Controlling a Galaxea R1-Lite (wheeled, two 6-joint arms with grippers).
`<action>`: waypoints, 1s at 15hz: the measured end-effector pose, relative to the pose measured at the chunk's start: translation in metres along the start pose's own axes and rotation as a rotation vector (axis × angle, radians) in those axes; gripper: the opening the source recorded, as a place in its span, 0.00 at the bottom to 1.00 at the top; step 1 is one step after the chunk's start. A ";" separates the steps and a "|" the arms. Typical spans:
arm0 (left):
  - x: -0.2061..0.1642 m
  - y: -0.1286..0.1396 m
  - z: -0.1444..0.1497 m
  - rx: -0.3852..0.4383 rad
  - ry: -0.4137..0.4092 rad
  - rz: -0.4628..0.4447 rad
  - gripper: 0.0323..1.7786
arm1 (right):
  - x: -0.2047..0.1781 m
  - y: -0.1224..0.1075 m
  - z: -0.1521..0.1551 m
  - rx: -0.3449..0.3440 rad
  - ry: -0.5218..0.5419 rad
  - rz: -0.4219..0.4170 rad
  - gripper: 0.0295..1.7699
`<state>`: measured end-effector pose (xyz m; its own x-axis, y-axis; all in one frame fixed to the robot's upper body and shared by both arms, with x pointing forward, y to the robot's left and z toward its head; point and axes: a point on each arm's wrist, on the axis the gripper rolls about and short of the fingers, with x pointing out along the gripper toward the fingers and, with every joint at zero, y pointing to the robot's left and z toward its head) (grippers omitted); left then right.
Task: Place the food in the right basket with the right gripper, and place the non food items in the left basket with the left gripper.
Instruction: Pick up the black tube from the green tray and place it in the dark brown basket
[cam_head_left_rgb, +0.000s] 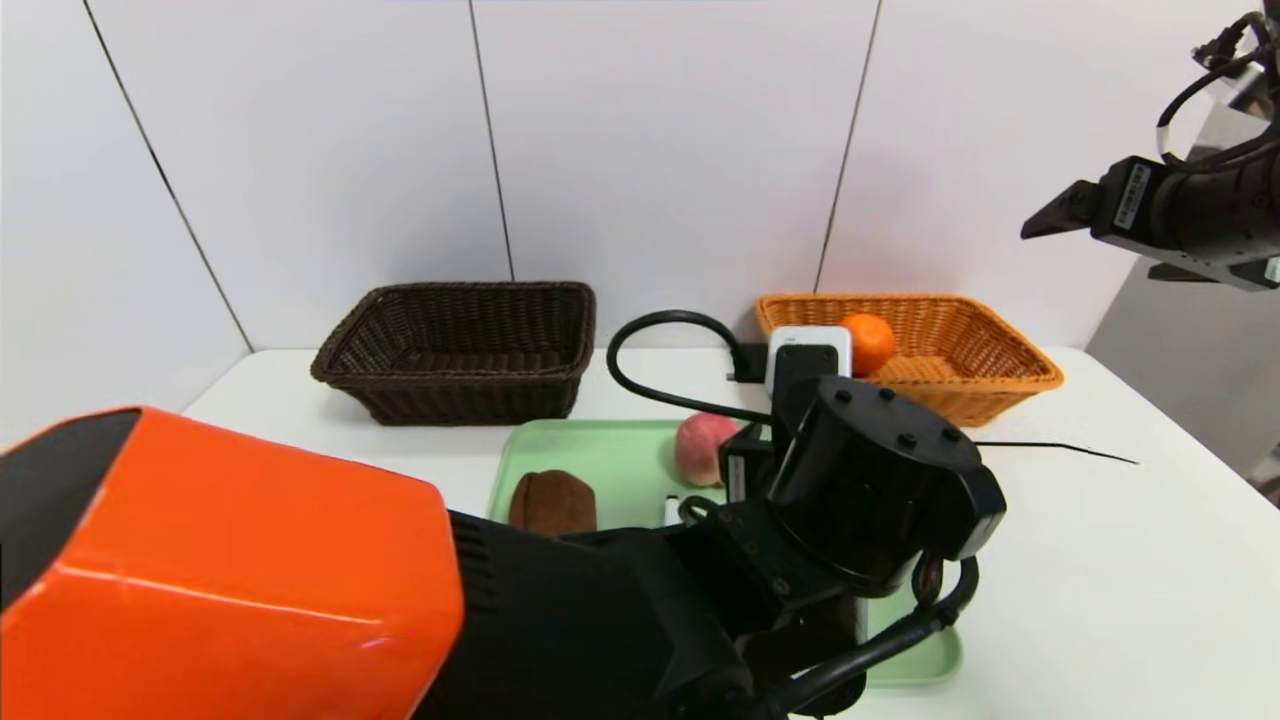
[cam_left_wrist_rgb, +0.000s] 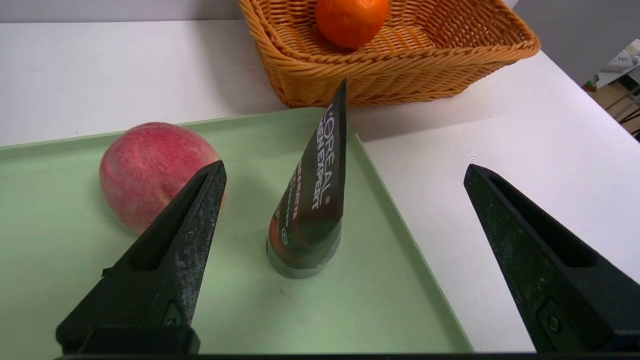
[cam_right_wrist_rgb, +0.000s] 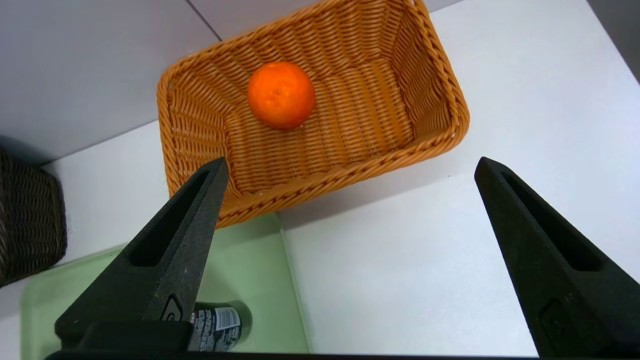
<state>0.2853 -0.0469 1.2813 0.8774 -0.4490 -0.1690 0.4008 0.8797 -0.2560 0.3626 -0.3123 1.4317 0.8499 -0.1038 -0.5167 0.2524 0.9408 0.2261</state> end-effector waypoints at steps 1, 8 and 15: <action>0.003 0.000 -0.005 0.016 0.003 0.010 0.95 | -0.001 -0.001 -0.002 0.000 0.004 -0.002 0.96; 0.025 -0.004 -0.035 0.134 -0.067 0.005 0.95 | -0.005 -0.001 -0.005 -0.004 0.013 0.009 0.96; 0.045 0.004 -0.055 0.181 -0.100 0.023 0.95 | -0.008 -0.005 -0.014 -0.008 0.028 0.021 0.96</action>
<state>0.3115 -0.0721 1.2199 0.9051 -0.4184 -0.0755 0.4132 0.9074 -0.0764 0.3479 -0.3115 1.4231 0.8418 -0.0748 -0.5346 0.2305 0.9453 0.2307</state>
